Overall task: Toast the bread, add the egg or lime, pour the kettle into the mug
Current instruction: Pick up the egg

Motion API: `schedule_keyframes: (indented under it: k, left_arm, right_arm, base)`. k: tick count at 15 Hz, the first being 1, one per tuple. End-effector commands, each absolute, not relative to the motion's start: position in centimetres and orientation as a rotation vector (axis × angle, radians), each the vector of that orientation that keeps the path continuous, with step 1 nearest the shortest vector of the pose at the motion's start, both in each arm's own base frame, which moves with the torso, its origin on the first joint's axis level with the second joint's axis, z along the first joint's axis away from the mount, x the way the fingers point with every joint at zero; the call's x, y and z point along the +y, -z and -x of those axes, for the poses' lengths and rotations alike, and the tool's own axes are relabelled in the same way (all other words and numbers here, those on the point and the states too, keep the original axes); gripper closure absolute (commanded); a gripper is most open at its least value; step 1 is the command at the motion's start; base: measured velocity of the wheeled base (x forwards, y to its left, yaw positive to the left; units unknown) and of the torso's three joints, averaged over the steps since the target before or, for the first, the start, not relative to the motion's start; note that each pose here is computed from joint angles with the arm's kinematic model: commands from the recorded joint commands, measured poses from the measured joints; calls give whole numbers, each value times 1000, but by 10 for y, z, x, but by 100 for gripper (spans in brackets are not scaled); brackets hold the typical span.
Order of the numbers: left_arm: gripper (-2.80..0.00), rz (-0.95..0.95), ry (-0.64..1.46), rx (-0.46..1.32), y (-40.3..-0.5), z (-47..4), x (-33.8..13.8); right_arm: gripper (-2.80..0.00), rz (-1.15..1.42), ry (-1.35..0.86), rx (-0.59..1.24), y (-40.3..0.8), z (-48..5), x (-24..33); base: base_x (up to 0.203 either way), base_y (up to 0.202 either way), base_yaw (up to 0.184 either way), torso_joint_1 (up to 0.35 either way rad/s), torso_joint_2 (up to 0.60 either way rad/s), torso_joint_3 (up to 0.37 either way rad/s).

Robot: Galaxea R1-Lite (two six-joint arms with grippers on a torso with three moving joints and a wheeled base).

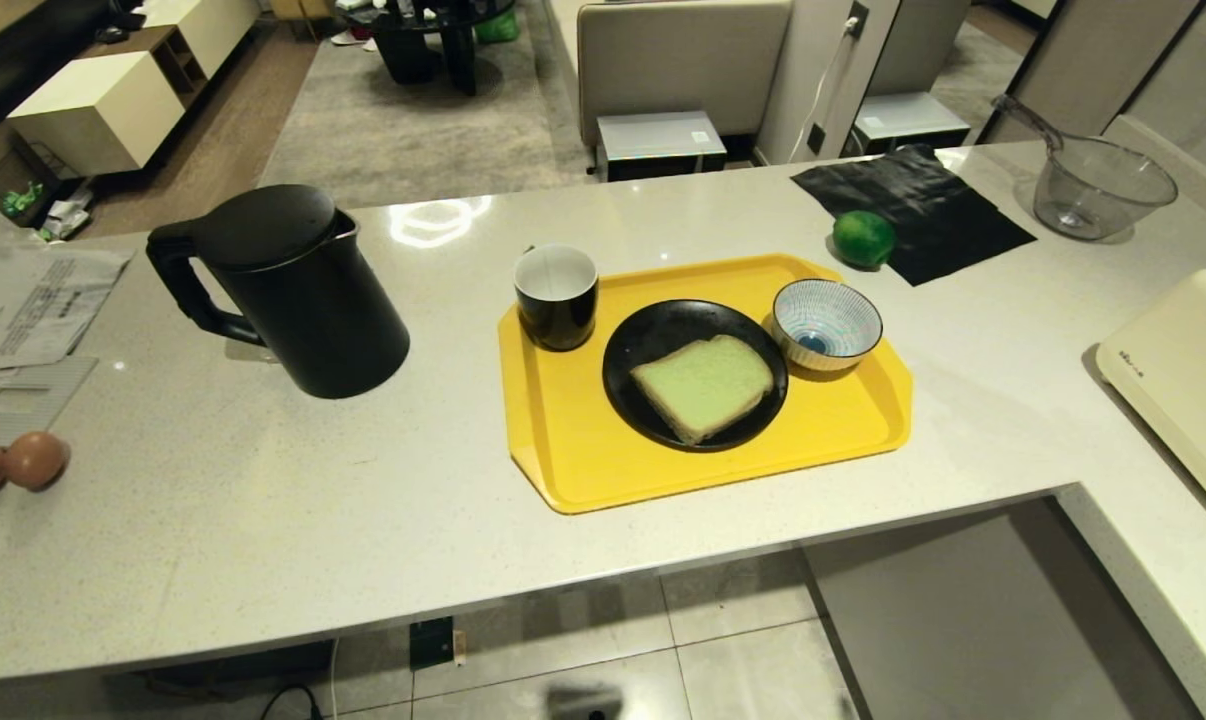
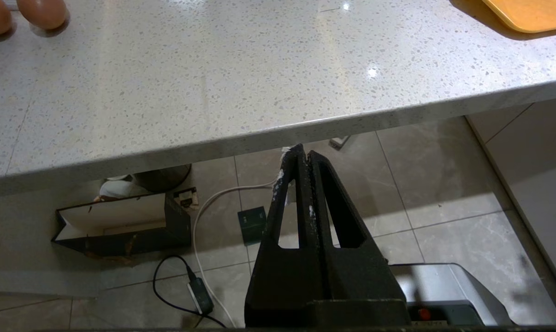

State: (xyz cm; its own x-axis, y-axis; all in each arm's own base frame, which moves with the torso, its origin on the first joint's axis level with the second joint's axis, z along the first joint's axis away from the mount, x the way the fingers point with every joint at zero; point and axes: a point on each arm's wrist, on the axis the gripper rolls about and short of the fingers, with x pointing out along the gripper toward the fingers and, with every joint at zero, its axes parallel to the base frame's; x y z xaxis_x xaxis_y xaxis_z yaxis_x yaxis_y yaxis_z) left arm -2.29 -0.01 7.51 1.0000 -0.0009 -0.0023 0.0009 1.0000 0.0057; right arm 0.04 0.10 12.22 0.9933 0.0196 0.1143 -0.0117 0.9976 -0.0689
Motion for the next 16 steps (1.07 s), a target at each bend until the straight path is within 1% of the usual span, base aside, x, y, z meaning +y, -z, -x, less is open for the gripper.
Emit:
schedule_keyframes:
  k: [1,5,8,11,13,16]
  left_arm:
    - [0,-6,0,1,-75,23,0]
    - [0,-6,-2,2,-75,23,0]
    - [0,-6,0,2,-75,23,0]
    - [0,-6,0,2,-75,23,0]
    - [0,-6,-1,2,-75,23,0]
    - [0,-6,0,2,-75,23,0]
  right_arm:
    - [0,50,-34,-57,-102,2,1]
    - [0,43,-37,-14,-85,17,1]
    - [0,67,-12,-41,-76,21,0]
    - [0,64,-8,-46,-76,21,0]
    - [0,-10,22,-48,-76,21,0]
    - [0,-14,30,-49,-76,21,-1]
  base:
    - [0,0,0,0,0,0]
    - [0,0,0,0,0,0]
    - [0,0,0,0,0,0]
    - [0,0,0,0,0,0]
    - [0,0,0,0,0,0]
    - [0,0,0,0,0,0]
